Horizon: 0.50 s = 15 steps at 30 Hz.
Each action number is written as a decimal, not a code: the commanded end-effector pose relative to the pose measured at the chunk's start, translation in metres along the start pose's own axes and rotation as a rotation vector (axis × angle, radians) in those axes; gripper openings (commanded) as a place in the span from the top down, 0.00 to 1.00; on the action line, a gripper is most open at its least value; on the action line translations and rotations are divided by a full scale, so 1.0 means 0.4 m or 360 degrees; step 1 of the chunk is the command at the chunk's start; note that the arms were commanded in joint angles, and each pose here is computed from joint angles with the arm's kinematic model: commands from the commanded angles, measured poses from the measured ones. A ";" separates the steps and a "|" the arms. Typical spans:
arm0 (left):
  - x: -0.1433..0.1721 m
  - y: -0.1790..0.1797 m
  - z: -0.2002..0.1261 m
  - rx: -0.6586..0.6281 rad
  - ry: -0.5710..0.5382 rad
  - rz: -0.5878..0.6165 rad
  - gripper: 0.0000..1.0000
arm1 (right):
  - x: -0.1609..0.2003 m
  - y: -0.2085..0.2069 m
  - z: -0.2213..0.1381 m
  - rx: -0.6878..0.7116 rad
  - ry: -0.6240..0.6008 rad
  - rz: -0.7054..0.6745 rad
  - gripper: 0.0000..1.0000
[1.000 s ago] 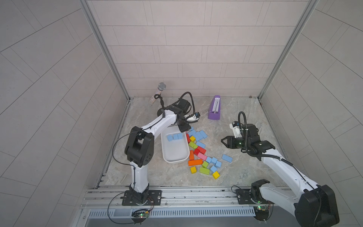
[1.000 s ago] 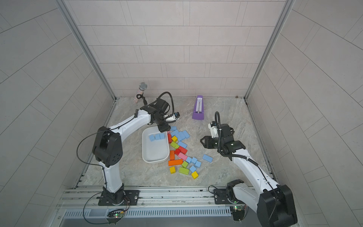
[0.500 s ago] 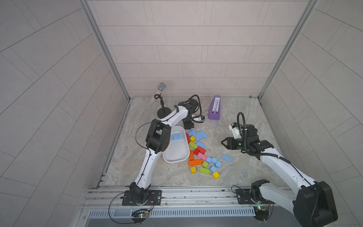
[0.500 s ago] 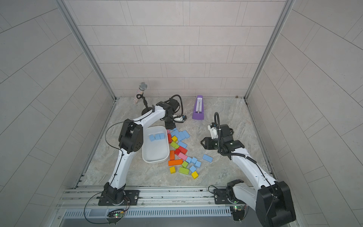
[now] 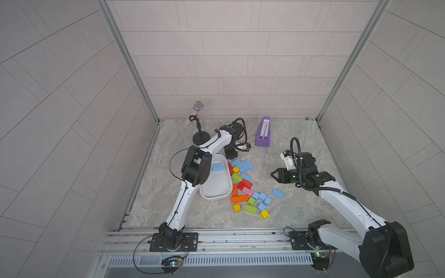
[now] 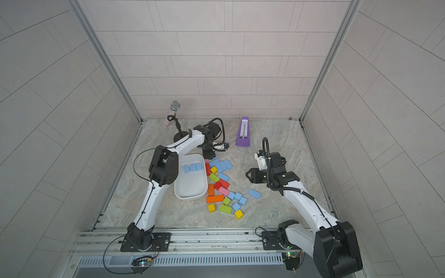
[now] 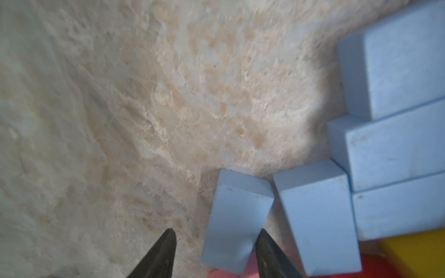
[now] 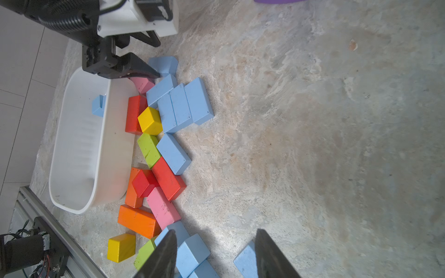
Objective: Pick out the blue building blocks
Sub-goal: Pick up the building block from the center of the board.
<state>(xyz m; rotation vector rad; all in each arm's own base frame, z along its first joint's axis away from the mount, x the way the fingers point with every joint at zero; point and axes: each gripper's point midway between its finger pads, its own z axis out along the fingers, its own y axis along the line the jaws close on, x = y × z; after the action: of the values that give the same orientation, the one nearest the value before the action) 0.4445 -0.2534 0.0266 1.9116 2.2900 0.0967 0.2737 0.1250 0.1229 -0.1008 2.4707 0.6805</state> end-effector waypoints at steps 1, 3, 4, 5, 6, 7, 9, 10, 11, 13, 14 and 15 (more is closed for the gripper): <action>-0.005 -0.016 0.019 0.0058 0.0011 0.0018 0.46 | 0.004 0.001 -0.007 -0.0008 0.0001 -0.0014 0.46; -0.005 -0.017 0.024 0.0062 0.0014 0.0024 0.51 | 0.003 0.002 -0.009 -0.0009 -0.0001 -0.0015 0.46; -0.006 -0.016 0.027 0.0065 0.0016 0.0025 0.54 | 0.001 0.003 -0.010 -0.0010 -0.0005 -0.0016 0.46; -0.007 -0.016 0.025 0.0065 0.0016 0.0028 0.57 | -0.001 0.003 -0.011 -0.0010 -0.0009 -0.0018 0.46; -0.008 -0.012 0.018 0.0057 0.0011 0.0026 0.59 | -0.002 0.004 -0.013 -0.0010 -0.0013 -0.0016 0.46; -0.012 -0.007 0.009 0.0045 0.0004 0.0026 0.61 | -0.004 0.005 -0.015 -0.0009 -0.0019 -0.0015 0.46; -0.023 0.002 -0.018 0.0022 -0.0028 0.0016 0.63 | -0.008 0.006 -0.018 -0.0006 -0.0030 -0.0007 0.46; -0.029 0.007 -0.042 0.0008 -0.0055 0.0002 0.65 | -0.011 0.008 -0.020 -0.0010 -0.0041 -0.0005 0.46; -0.036 0.011 -0.066 -0.0005 -0.0079 -0.0011 0.65 | -0.014 0.009 -0.021 -0.0012 -0.0049 0.0003 0.46; -0.044 0.016 -0.131 -0.0032 -0.0140 -0.0048 0.66 | -0.022 0.012 -0.025 -0.0017 -0.0074 0.0014 0.46; -0.046 0.014 -0.163 -0.0045 -0.0163 -0.0058 0.66 | -0.025 0.013 -0.027 -0.0020 -0.0083 0.0020 0.46; -0.041 0.011 -0.196 -0.0056 -0.0178 -0.0074 0.65 | -0.030 0.015 -0.027 -0.0023 -0.0099 0.0028 0.46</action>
<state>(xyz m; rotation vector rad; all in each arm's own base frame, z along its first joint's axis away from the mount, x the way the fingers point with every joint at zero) 0.4493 -0.2620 0.0458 1.8592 2.2860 0.0568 0.2740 0.1241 0.1296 -0.0838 2.4484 0.6875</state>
